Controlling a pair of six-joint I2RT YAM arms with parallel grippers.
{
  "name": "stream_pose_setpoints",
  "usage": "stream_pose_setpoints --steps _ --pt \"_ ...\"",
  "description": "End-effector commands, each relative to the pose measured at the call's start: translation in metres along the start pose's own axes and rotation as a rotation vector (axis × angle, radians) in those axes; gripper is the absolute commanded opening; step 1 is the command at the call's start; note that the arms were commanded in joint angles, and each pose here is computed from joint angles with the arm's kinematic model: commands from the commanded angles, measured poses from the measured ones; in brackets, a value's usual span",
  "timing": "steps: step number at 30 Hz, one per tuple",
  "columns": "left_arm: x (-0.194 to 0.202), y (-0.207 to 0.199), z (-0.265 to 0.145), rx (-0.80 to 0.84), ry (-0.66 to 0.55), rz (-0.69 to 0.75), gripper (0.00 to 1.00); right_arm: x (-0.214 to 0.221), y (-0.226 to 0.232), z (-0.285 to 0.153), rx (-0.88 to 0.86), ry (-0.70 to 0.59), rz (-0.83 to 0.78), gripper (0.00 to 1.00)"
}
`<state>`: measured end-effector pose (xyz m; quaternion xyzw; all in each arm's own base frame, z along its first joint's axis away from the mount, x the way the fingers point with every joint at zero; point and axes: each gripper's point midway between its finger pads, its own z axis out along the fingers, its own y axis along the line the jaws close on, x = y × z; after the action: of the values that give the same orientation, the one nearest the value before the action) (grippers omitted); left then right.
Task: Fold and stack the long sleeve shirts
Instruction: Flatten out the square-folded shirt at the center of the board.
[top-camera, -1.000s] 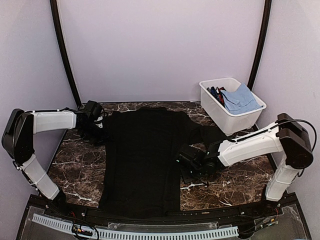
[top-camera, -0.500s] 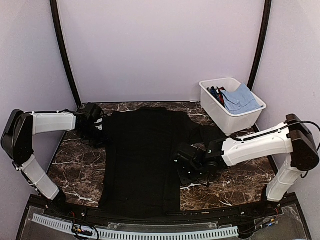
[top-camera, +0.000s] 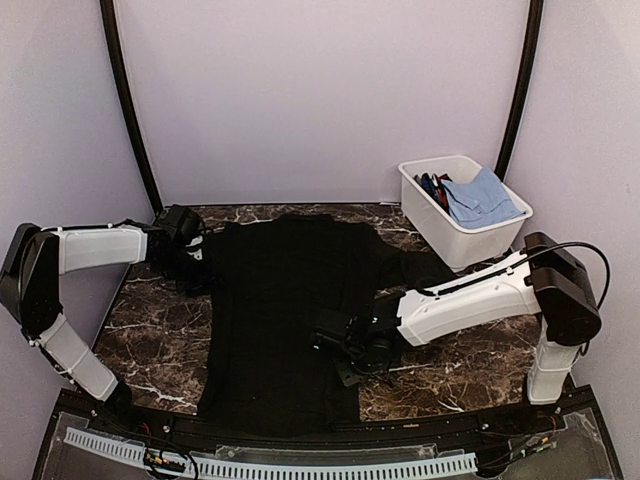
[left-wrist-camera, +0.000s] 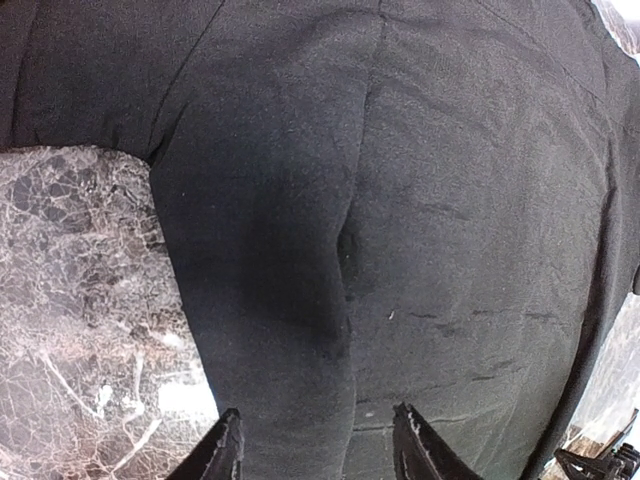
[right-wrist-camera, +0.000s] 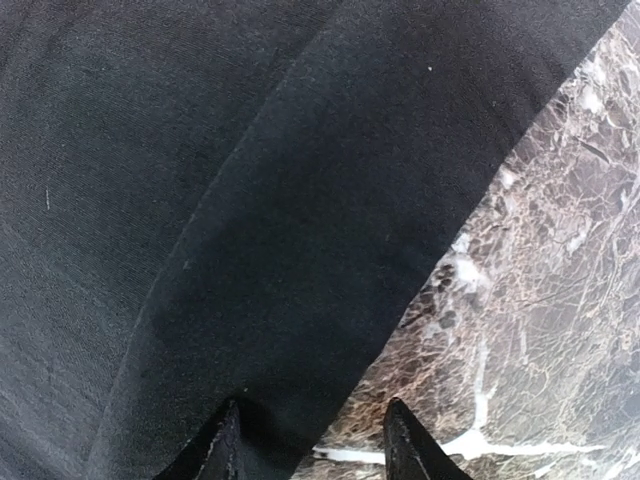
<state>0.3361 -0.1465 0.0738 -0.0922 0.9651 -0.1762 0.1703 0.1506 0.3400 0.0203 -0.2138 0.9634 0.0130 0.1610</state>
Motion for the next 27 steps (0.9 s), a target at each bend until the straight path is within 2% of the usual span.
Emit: stream_pose_setpoints --steps 1,9,11,24,27 --pt "0.003 -0.002 -0.011 0.016 -0.009 0.015 0.50 0.029 -0.021 0.014 0.136 0.085 -0.042 0.43" --pt "0.007 0.001 -0.008 0.003 0.007 0.031 0.50 0.061 -0.056 0.016 0.212 0.156 -0.006 0.15" --pt "0.009 0.002 -0.006 -0.001 0.015 0.036 0.50 0.068 -0.063 0.015 0.218 0.169 0.012 0.12" --pt "0.023 -0.002 0.003 0.019 0.094 0.061 0.46 0.110 -0.106 0.017 0.212 0.217 0.179 0.12" --pt "0.025 -0.004 0.006 0.027 0.105 0.059 0.45 0.108 -0.113 0.015 0.195 0.197 0.224 0.14"
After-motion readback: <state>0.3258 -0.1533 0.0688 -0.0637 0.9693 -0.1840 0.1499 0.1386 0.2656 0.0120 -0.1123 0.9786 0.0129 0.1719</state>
